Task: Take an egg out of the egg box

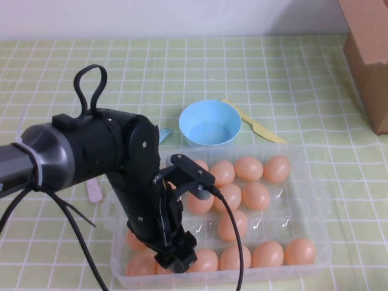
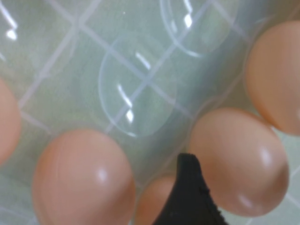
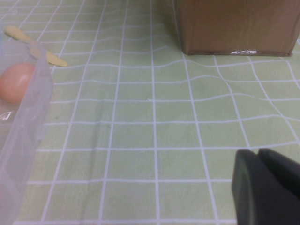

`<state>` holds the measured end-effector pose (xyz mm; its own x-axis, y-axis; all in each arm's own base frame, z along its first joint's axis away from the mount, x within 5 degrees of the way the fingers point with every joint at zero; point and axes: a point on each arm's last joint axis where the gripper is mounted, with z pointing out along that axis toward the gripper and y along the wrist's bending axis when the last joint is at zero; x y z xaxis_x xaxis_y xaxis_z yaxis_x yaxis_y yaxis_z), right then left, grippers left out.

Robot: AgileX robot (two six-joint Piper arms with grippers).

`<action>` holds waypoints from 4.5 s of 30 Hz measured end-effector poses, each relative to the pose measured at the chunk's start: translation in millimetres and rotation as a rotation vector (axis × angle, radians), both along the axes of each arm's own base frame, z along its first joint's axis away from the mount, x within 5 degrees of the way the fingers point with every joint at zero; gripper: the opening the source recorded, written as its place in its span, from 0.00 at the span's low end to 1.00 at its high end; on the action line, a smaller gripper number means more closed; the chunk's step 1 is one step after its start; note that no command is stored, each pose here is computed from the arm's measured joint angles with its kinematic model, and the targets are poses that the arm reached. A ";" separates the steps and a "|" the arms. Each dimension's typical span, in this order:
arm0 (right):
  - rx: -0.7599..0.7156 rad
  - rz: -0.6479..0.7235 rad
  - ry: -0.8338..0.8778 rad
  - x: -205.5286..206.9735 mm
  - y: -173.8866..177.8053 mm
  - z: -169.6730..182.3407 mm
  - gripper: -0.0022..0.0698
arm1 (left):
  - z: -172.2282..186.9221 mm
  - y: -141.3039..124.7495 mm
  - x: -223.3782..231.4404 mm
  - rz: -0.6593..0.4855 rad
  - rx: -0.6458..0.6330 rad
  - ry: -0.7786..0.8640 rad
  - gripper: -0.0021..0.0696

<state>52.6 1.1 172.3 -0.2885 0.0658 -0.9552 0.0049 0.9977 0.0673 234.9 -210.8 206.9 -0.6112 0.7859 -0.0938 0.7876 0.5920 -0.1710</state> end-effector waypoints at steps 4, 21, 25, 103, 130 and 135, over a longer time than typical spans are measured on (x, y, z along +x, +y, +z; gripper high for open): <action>0.000 0.000 0.000 0.0 0.0 0.0 0.01 | -0.4 -1.2 0.3 0.007 -0.011 0.000 0.64; 0.002 0.000 0.000 0.0 0.0 0.0 0.01 | -17.5 -4.1 3.0 0.010 0.020 0.048 0.63; 0.002 0.000 0.000 0.0 0.0 0.0 0.01 | -17.5 -3.8 2.9 0.009 0.022 0.049 0.58; 0.002 -0.001 0.000 0.0 0.0 0.0 0.01 | 102.7 11.0 25.5 0.164 -0.537 -0.939 0.04; 0.002 -0.001 0.000 0.0 0.0 0.0 0.01 | 119.0 102.5 -86.8 0.231 -0.640 -1.035 0.03; 0.002 -0.001 0.000 0.0 0.0 0.0 0.01 | 93.3 107.6 -90.3 0.238 -0.711 -1.107 0.03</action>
